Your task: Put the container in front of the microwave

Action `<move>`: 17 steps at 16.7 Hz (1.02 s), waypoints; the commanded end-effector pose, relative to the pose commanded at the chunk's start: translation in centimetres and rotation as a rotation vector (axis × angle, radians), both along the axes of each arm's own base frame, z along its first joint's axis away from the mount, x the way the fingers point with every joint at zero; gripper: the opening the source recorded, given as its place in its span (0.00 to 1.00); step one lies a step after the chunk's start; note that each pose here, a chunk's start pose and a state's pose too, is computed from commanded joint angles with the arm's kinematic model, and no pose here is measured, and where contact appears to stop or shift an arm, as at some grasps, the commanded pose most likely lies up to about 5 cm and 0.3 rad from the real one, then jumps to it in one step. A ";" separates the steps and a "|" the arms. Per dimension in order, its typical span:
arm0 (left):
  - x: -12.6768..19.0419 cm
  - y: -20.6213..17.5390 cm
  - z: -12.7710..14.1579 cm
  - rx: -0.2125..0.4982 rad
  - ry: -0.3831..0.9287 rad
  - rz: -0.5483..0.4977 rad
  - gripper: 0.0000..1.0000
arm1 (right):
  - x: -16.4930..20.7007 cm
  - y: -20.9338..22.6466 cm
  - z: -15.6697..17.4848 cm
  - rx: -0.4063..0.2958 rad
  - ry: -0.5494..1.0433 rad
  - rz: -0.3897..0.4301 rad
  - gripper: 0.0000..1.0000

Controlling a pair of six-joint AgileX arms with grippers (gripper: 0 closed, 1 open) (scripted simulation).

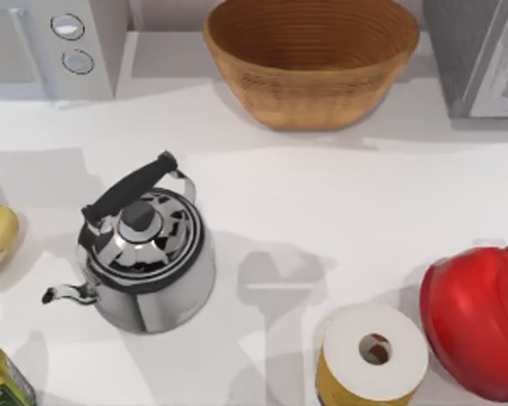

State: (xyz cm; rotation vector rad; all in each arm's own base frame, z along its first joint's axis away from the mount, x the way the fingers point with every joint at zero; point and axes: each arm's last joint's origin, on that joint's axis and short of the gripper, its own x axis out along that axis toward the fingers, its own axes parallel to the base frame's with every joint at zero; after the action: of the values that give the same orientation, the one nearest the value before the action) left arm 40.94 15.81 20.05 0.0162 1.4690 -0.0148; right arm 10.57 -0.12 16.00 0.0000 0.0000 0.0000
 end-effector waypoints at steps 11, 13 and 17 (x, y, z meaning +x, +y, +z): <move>0.0 0.0 0.0 0.000 0.000 0.000 1.00 | 0.0 0.0 0.0 0.000 0.000 0.000 1.00; 0.0 0.0 0.0 0.000 0.000 -0.001 1.00 | 0.0 0.0 0.0 0.000 0.000 0.000 1.00; 0.1 0.0 1.2 0.000 -0.001 -0.002 1.00 | 0.0 0.0 0.0 0.000 0.000 0.000 1.00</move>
State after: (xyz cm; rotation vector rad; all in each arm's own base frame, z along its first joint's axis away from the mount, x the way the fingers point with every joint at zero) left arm 41.06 15.82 21.25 0.0176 1.4683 -0.0167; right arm 10.57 -0.12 16.00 0.0000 0.0000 0.0000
